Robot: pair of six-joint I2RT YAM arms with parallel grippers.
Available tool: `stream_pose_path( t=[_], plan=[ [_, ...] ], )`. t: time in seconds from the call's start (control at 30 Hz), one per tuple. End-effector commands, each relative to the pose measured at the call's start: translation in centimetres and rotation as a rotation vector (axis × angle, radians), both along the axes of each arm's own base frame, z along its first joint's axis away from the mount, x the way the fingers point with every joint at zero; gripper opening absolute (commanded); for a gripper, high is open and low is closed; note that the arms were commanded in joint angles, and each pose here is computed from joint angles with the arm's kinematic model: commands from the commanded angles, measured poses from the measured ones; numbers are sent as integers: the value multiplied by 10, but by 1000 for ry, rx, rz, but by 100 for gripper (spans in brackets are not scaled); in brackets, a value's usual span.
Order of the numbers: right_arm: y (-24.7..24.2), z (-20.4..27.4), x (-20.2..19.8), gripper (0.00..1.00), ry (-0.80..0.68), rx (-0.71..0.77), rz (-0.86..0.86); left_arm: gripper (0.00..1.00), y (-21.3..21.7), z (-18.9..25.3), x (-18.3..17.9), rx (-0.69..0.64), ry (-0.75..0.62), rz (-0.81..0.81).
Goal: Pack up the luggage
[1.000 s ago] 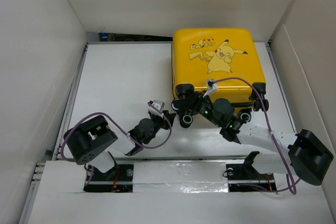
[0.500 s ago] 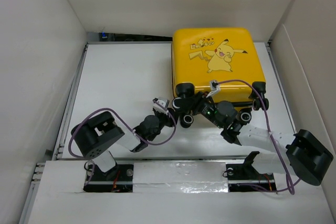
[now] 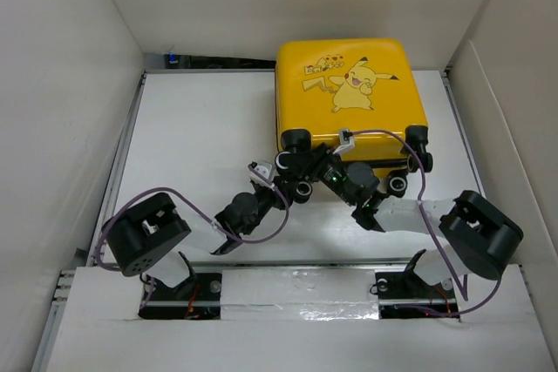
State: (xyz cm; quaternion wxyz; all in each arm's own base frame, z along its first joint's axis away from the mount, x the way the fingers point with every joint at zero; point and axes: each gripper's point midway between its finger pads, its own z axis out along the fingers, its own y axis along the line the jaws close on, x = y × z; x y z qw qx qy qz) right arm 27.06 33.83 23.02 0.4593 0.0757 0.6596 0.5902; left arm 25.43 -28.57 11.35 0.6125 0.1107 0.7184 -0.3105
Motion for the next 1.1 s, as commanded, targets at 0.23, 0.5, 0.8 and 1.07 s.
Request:
stream_pose_path(
  t=[0.23,0.5,0.8,1.07],
  plan=[
    [34,121,-103,0,-206,376,460,41,27,212,9,-669,-506,97],
    [32,128,-112,0,-214,392,481,39,28,188,31,-612,-473,156],
    [33,123,-114,0,-214,382,496,6,38,197,39,-616,-502,208],
    [24,119,-111,0,-219,390,476,0,62,180,50,-532,-499,314]
  ],
)
